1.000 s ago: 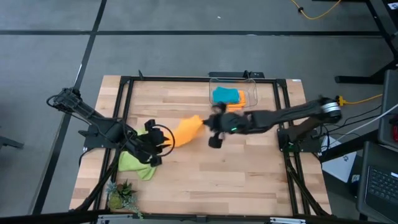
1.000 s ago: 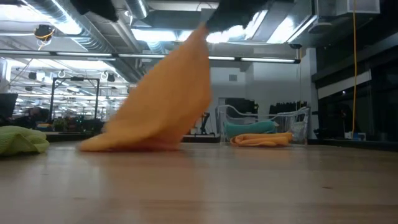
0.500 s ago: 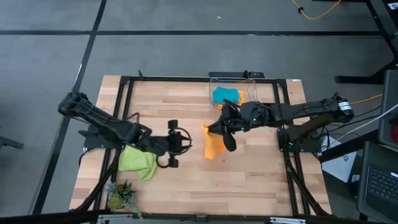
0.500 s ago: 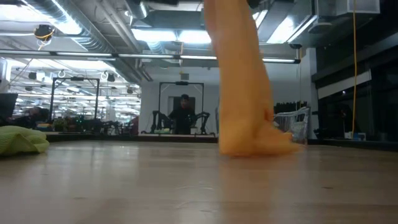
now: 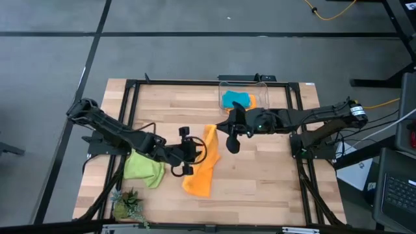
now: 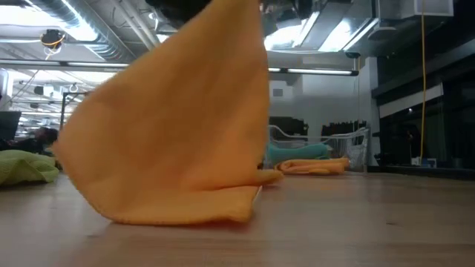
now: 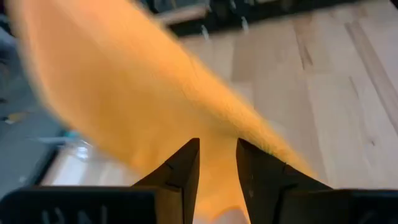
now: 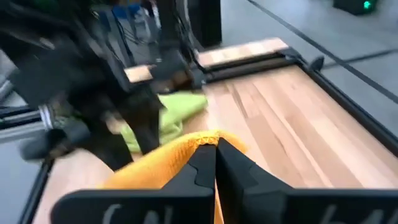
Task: Fold microfiber towels
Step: Fold the orange microfiber towel
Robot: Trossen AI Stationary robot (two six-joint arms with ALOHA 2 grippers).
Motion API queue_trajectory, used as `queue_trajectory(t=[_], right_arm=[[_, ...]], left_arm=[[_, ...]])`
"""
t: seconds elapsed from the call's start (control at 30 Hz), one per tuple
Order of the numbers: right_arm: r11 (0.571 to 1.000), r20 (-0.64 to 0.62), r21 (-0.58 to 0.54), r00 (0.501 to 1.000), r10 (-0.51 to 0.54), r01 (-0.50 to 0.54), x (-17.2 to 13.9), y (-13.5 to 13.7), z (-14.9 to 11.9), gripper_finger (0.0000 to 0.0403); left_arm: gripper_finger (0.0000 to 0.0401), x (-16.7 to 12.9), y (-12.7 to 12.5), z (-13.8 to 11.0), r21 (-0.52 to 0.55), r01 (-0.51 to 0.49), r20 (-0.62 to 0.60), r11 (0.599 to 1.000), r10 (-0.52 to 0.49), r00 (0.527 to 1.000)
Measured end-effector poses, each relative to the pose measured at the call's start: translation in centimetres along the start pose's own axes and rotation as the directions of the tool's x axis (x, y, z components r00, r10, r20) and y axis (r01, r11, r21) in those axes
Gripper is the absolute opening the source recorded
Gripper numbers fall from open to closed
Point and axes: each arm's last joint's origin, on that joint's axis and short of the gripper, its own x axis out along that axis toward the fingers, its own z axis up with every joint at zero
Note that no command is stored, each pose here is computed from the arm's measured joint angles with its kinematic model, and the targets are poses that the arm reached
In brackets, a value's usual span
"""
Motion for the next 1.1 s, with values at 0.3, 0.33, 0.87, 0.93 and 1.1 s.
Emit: queue_trajectory(t=[0.3, 0.33, 0.87, 0.93, 1.1], right_arm=[[1.000, -0.064, -0.023, 0.998, -0.017, 0.015, 0.4, -0.1, -0.7, 0.0004], [1.000, -0.062, -0.024, 0.998, -0.019, 0.017, 0.5, -0.1, -0.8, 0.0004], [0.983, -0.107, -0.006, 0.978, 0.182, -0.183, 0.6, 0.8, -1.0, 0.0004], [0.977, -0.079, -0.003, 0.974, 0.214, -0.214, 0.6, 1.0, -0.7, 0.0004], [0.959, -0.072, 0.000, 0.956, 0.283, -0.284, 0.5, 1.3, -0.5, 0.0004]], left_arm=[[0.0099, -0.8, 0.7, 1.9, -0.077, -0.122, 0.150, 0.990, 0.133, 0.980], [0.0099, -0.5, 0.8, 2.2, -0.096, -0.087, 0.172, 0.992, 0.103, 0.980], [0.0099, 4.5, 4.6, -2.6, 0.237, -0.080, -0.242, 0.968, 0.139, 0.960], [0.0099, 5.1, 5.4, -1.9, 0.286, -0.088, -0.182, 0.954, 0.144, 0.973], [0.0099, 5.1, 6.1, -0.9, 0.275, -0.081, -0.098, 0.958, 0.112, 0.989]])
